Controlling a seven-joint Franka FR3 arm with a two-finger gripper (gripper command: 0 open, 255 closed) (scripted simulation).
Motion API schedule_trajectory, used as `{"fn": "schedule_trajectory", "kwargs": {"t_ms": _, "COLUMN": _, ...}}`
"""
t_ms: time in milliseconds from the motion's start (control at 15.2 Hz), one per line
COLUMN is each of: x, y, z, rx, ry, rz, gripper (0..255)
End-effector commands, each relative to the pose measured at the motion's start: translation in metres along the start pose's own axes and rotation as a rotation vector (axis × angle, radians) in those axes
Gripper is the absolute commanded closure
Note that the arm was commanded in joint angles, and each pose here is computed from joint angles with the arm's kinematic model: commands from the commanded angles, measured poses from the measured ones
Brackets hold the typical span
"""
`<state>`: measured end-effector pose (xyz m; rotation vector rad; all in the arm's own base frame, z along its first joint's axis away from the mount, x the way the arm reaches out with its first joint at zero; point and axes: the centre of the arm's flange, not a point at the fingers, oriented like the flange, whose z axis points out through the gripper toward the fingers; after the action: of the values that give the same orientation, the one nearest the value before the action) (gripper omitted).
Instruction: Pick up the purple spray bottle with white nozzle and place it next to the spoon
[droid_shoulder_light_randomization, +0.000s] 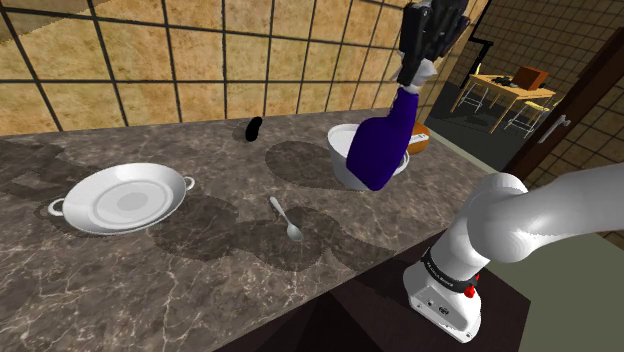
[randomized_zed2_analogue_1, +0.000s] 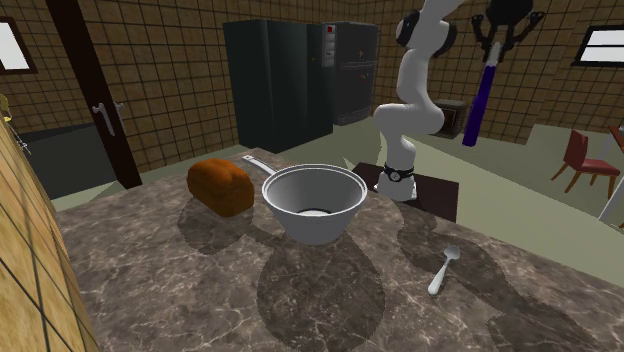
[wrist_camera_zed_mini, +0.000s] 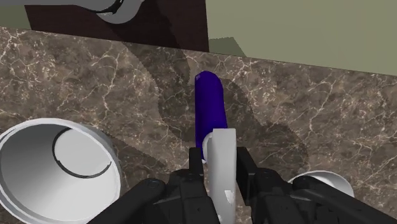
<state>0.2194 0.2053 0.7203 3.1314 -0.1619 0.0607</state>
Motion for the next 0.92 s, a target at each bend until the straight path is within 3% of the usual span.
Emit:
{"fn": "schedule_trajectory", "kwargs": {"t_ms": 0, "x": 0.000, "y": 0.000, "z": 0.011, "rx": 0.000, "ry": 0.000, "rz": 0.000, "gripper": 255}}
{"fn": "schedule_trajectory", "kwargs": {"t_ms": 858, "x": -0.003, "y": -0.001, "z": 0.079, "rx": 0.000, "ry": 0.000, "rz": 0.000, "gripper": 255}}
